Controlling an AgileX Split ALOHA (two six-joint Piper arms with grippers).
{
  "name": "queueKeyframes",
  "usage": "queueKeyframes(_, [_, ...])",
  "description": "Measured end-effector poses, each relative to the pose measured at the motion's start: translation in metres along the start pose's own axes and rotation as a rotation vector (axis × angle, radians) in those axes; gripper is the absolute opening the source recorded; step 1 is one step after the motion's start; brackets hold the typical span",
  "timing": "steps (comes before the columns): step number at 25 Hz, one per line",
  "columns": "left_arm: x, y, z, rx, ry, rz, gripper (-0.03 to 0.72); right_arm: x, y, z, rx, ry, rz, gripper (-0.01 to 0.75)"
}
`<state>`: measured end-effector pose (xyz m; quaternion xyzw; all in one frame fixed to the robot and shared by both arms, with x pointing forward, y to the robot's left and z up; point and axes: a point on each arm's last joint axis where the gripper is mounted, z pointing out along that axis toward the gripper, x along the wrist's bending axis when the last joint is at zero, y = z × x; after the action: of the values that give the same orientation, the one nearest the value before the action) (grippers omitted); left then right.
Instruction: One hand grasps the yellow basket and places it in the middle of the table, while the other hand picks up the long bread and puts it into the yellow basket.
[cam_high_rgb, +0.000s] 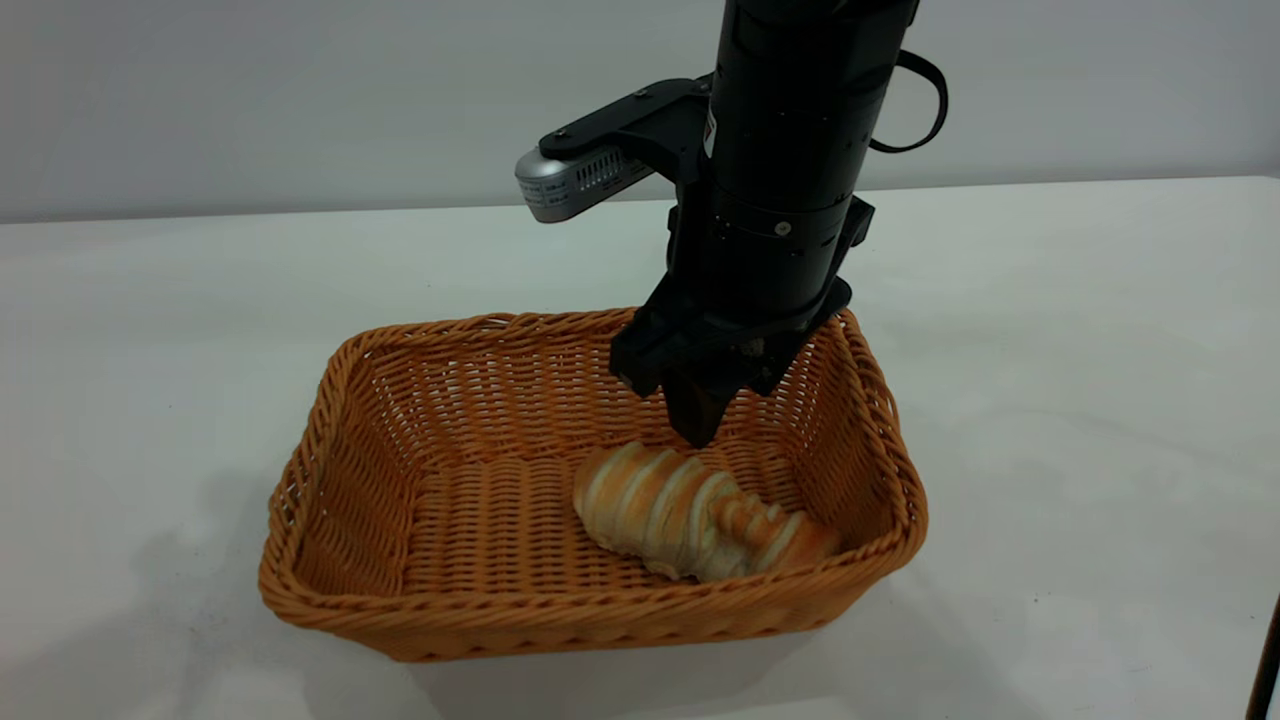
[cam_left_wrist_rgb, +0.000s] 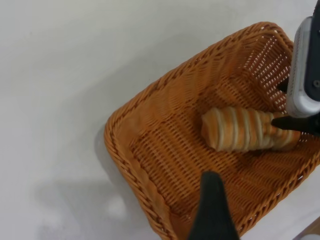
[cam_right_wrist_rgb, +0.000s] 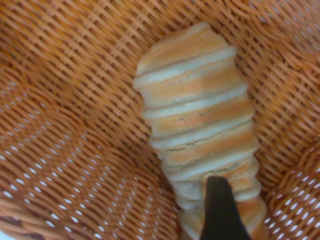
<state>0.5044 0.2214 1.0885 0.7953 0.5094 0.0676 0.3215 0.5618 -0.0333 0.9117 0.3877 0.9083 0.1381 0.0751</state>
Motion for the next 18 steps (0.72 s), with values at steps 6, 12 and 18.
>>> queueKeyframes(6, [0.001,-0.002,-0.01,-0.002,0.059,0.054,0.594,-0.012,0.007,-0.034,-0.072,-0.064,-0.029,0.466])
queueKeyframes(12, [-0.003,-0.008,-0.042,-0.056,0.165,0.053,0.594,-0.045,0.005,-0.091,-0.144,-0.124,0.056,0.394])
queueKeyframes(18, [-0.011,-0.027,-0.075,-0.105,0.246,0.042,0.594,-0.069,-0.011,-0.161,-0.213,-0.183,0.124,0.327])
